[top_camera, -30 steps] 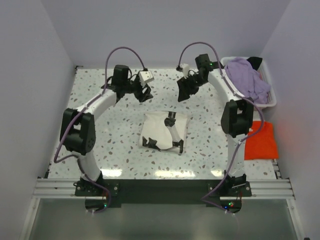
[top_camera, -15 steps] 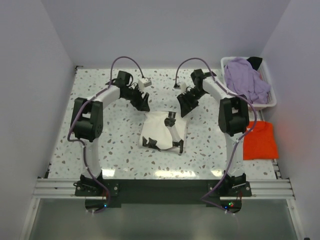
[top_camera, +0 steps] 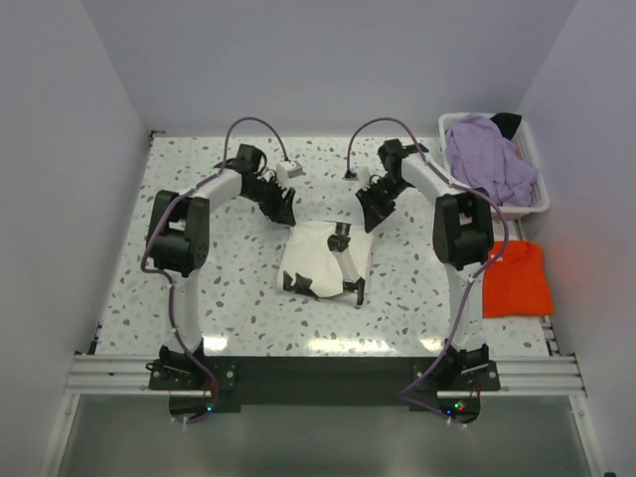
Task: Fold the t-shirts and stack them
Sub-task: Fold the tshirt
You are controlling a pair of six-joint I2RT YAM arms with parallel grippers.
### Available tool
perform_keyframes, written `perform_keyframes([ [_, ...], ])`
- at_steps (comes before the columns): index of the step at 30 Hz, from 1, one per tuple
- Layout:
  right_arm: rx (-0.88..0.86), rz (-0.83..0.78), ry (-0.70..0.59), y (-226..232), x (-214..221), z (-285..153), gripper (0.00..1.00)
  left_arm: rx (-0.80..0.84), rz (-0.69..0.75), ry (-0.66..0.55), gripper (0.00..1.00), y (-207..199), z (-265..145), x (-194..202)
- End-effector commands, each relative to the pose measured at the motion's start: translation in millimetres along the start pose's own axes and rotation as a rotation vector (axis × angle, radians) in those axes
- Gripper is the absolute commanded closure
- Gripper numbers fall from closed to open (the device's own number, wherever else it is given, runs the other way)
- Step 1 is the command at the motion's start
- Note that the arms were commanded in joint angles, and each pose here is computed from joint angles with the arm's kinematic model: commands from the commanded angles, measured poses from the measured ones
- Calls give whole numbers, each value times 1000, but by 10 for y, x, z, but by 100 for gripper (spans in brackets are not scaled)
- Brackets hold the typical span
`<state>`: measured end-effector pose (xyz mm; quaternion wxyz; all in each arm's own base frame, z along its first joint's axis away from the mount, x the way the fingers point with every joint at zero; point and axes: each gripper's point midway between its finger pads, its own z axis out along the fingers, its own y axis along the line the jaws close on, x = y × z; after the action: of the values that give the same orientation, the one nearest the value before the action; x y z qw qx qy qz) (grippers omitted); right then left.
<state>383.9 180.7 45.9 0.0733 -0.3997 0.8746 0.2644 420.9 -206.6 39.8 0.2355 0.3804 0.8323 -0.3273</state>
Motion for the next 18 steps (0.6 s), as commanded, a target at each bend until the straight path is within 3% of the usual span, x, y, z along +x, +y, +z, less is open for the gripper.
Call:
perform_keyframes([
  [1, 33, -27, 17, -98, 24, -15, 96, 35, 39, -34, 44, -42, -8, -145],
  [2, 54, -38, 13, -147, 4, -15, 99, 36, 45, -50, 48, -43, -14, -195],
  [3, 65, -42, 10, -175, -9, -13, 100, 44, 51, -66, 61, -61, -13, -239],
  [5, 102, -57, -8, -274, -86, -21, 100, 39, 53, -99, 74, -57, -29, -343],
  [6, 122, -61, -11, -321, -113, -28, 100, 34, 54, -112, 85, -54, -41, -386],
  [9, 176, -82, -44, -485, -250, -49, 100, -6, 32, -131, 100, 40, -30, -449],
  [18, 330, -132, -128, -917, -577, -12, 100, -170, -70, -203, 100, 436, 67, -605],
])
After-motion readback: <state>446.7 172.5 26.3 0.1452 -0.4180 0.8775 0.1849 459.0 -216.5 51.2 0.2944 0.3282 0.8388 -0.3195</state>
